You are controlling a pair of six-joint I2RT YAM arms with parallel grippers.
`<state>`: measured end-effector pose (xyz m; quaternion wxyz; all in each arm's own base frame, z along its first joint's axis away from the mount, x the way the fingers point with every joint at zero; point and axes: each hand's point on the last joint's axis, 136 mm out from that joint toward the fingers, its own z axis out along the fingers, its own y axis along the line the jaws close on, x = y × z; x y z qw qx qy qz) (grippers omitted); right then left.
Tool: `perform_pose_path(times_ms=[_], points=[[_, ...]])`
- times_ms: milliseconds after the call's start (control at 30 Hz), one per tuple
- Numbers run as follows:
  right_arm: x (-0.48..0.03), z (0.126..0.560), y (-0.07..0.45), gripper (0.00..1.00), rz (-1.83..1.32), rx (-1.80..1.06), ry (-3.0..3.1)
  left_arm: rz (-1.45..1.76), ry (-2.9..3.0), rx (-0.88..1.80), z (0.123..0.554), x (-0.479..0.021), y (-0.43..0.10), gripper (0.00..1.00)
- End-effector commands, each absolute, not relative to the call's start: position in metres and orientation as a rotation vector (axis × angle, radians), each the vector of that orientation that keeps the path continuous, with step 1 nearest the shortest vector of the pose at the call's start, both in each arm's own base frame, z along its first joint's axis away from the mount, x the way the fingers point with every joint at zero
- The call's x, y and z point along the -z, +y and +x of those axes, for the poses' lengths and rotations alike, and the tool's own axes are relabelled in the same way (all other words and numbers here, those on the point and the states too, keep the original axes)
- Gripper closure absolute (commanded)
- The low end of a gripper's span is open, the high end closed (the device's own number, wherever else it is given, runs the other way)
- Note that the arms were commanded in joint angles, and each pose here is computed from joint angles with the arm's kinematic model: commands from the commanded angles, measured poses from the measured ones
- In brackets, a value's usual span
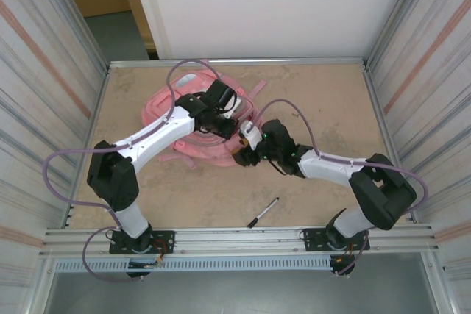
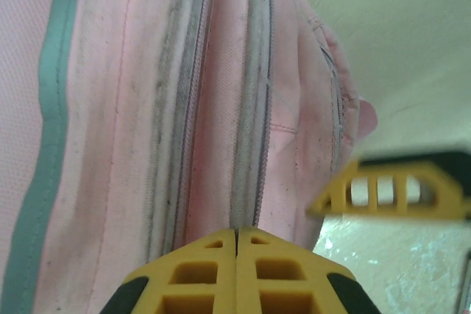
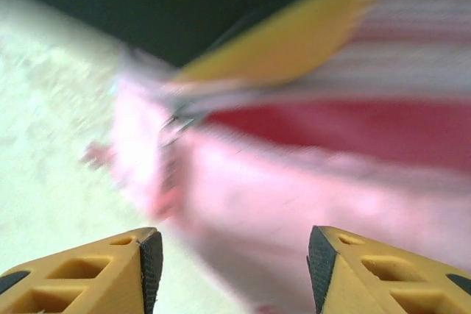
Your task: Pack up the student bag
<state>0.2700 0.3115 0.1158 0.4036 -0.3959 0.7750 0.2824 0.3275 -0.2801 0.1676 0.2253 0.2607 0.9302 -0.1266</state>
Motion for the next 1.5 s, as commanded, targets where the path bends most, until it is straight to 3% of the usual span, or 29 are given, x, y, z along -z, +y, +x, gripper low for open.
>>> perform_pose_path(times_ms=[0,133,267,767,1000,1233,1267,1300,1367,1467], points=[[-0.135,0.257,0.317,0.43,-1.065,-0.772,1.822,0.669,2.474,0.458,0.335,-0.193,-0.294,1.00],[-0.138,0.261,0.318,0.34,-1.028,-0.731,1.769,0.664,2.478,0.465,0.336,-0.191,-0.296,1.00],[-0.140,0.269,0.326,0.36,-0.988,-0.650,1.687,0.660,2.481,0.500,0.335,-0.191,-0.300,1.00],[-0.123,0.305,0.323,0.60,-0.773,-0.475,1.698,0.641,2.480,0.560,0.328,-0.196,-0.303,1.00],[-0.126,0.306,0.317,0.83,-0.685,-0.473,1.685,0.638,2.484,0.572,0.325,-0.195,-0.302,1.00],[-0.124,0.294,0.318,0.99,-0.736,-0.552,1.714,0.622,2.481,0.544,0.326,-0.193,-0.293,1.00],[-0.122,0.294,0.317,1.00,-0.737,-0.561,1.721,0.616,2.482,0.533,0.327,-0.193,-0.290,0.98],[-0.120,0.294,0.317,1.00,-0.742,-0.567,1.728,0.612,2.485,0.525,0.328,-0.192,-0.286,0.86],[-0.117,0.293,0.316,1.00,-0.751,-0.572,1.746,0.649,2.482,0.491,0.327,-0.184,-0.278,0.50],[-0.116,0.289,0.315,1.00,-0.763,-0.608,1.765,0.750,2.486,0.389,0.325,-0.165,-0.266,0.40]])
